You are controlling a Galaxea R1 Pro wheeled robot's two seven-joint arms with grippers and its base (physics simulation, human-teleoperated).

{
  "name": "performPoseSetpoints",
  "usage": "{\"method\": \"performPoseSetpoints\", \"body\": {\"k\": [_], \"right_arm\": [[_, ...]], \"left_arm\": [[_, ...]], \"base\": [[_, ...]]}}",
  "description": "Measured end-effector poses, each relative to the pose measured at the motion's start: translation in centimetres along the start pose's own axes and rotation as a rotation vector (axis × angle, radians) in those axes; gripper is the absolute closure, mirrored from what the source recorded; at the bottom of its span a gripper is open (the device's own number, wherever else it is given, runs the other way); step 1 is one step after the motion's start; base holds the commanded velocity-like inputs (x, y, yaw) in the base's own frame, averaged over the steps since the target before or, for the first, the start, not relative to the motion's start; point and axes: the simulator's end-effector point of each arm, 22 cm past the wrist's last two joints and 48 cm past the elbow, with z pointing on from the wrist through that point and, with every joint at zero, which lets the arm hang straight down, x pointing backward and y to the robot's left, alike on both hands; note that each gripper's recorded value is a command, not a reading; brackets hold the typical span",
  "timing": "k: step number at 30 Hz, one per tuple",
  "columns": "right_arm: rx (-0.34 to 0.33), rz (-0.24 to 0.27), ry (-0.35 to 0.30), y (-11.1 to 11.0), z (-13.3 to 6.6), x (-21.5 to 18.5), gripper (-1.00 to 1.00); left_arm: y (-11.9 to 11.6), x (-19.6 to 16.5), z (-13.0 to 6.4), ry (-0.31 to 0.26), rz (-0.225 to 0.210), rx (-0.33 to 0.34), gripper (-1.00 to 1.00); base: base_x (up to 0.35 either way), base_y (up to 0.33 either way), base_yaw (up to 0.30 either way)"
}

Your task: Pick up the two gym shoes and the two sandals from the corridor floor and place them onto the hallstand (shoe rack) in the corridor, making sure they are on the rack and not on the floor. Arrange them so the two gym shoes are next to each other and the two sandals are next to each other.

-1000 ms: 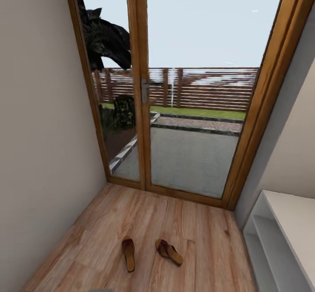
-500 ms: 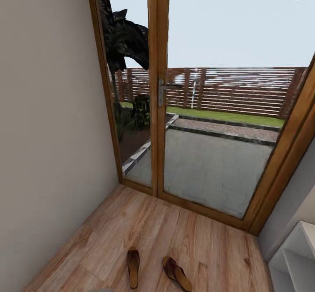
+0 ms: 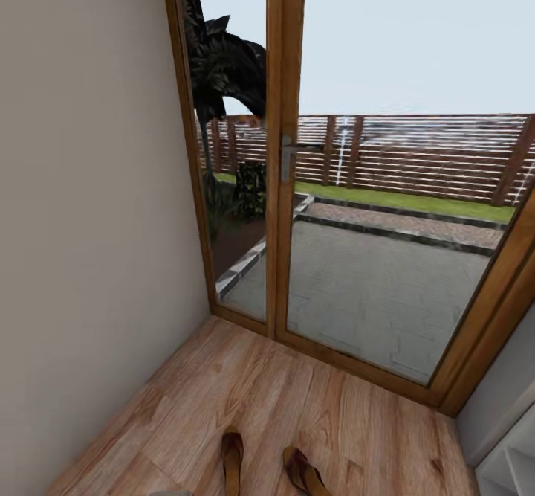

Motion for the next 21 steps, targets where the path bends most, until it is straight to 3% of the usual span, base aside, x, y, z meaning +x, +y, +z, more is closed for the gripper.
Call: {"method": "performPoseSetpoints", "body": {"k": [13,16,21], "right_arm": [[-0.002,-0.001,-0.012,0.1,0.0,-0.6,-1.0],[-0.003,0.0,-0.019,0.1,0.0,-1.2,-1.0],[-0.002,0.002,-0.002,0.1,1.0,-5.8,-1.0]], "left_arm": [[0.2,-0.6,0.2,-0.005,0.002,-0.006,-1.0],[0.1,-2.5,1.1,-0.022,0.004,-0.004,-1.0],[-0.3,-10.0,4.4,-0.026,0.011,0.005,-1.0]], "base": [[0.0,0.0,0.0],[0.0,0.0,0.0],[0.0,0.0,0.0]]}}
